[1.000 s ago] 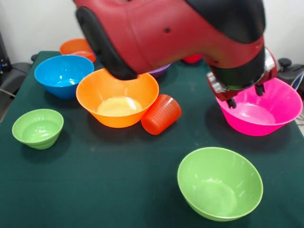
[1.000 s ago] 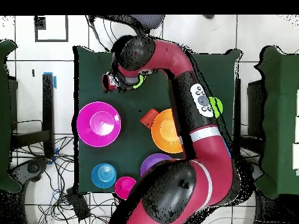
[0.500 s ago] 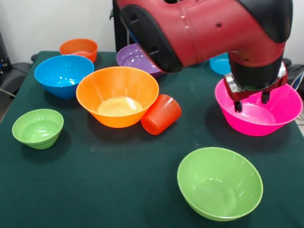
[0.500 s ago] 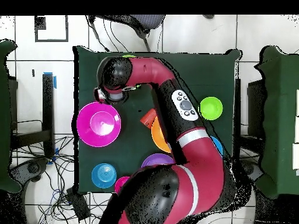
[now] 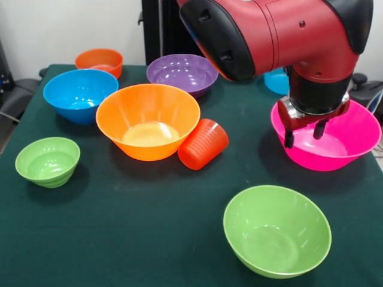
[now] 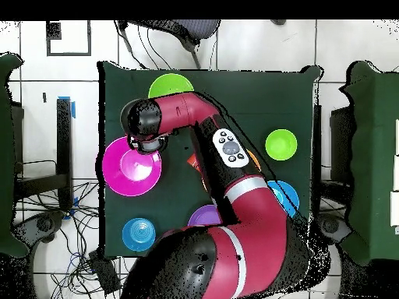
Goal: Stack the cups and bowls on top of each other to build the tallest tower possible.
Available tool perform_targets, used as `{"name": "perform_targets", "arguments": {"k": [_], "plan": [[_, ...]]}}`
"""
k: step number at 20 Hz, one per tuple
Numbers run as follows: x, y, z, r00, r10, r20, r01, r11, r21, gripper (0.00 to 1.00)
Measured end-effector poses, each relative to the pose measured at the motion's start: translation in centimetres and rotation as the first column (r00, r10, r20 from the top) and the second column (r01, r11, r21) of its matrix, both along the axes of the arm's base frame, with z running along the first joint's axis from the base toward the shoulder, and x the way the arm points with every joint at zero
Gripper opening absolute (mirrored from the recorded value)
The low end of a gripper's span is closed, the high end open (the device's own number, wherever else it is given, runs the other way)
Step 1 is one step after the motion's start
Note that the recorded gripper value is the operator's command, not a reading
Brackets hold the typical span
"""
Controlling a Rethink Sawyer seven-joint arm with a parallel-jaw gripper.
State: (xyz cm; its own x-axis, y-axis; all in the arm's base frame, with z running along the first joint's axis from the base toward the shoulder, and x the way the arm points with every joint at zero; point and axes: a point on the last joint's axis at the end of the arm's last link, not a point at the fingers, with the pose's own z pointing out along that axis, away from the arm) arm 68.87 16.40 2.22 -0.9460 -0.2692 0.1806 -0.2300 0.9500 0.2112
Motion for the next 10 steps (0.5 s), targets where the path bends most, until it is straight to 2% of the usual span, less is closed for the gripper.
{"name": "perform_targets", "arguments": {"k": [10], "plan": [[-0.16, -0.95, -0.36, 1.0, -0.008, -0.005, 0.008, 0.9999, -0.006, 1.0]]}}
